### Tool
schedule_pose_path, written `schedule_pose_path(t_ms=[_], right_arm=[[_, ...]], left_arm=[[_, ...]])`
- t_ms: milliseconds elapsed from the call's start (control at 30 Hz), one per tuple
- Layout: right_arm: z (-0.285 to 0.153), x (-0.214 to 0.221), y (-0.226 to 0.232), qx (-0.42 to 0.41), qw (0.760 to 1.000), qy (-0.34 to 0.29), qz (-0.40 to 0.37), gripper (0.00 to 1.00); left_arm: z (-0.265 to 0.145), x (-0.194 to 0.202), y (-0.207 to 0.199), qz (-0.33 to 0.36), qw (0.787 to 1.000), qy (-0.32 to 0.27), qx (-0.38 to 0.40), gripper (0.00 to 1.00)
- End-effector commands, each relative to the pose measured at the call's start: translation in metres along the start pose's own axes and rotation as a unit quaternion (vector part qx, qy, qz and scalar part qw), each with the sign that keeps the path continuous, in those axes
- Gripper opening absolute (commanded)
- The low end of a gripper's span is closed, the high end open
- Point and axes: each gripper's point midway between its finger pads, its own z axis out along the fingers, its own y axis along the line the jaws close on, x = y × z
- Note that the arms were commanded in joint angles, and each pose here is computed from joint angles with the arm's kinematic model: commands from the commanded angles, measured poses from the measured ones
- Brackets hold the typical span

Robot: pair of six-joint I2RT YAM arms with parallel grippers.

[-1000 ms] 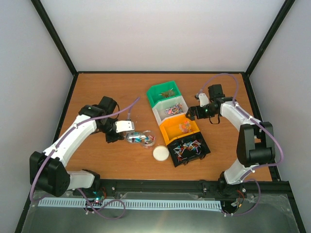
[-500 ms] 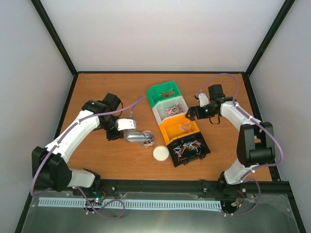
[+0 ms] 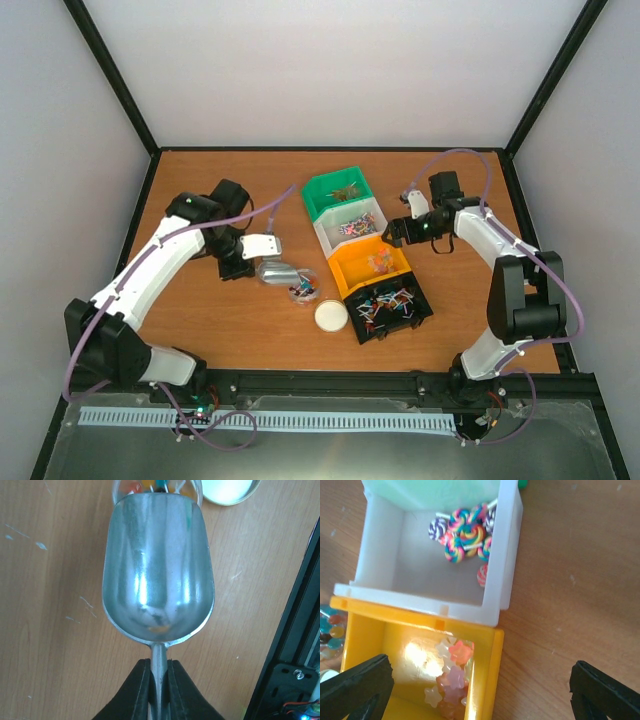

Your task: Pack the candies

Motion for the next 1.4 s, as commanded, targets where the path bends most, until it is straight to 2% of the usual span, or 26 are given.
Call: schedule_pose_path(t_ms=[0, 100, 367, 633, 900, 1133, 1367], right_arm=[[-0.01, -0.029, 0.001, 0.003, 0.999, -0.028, -0.026, 0.94], [-0.005, -0.032, 0.001, 0.008, 0.999, -0.024, -0.032, 0.91], [0.015, -0.055, -0.004, 0.036, 0.998, -0.014, -0.054, 0.87], [0.041, -0.074, -0.006, 0.052, 0.996, 0.001, -0.069, 0.75], [0.076, -0.077, -0.011, 0.094, 0.989, 0.027, -0.11, 0.64], [0.093, -0.078, -0.006, 0.108, 0.982, 0.039, -0.152, 0.51], [0.098, -0.079, 0.01, 0.101, 0.976, 0.041, -0.188, 0.44]], left_arm=[[-0.021, -0.028, 0.0, -0.038, 0.998, -0.037, 0.024, 0.01], [-0.029, -0.045, 0.014, -0.064, 0.996, -0.054, 0.012, 0.01], [-0.026, -0.071, 0.073, -0.112, 0.993, -0.034, -0.033, 0.01], [-0.017, -0.087, 0.132, -0.121, 0.99, -0.027, -0.074, 0.01], [-0.005, -0.091, 0.179, -0.106, 0.989, 0.017, -0.101, 0.01], [0.0, -0.091, 0.197, -0.076, 0.989, 0.038, -0.121, 0.01], [0.008, -0.083, 0.199, -0.067, 0.989, 0.062, -0.12, 0.01]])
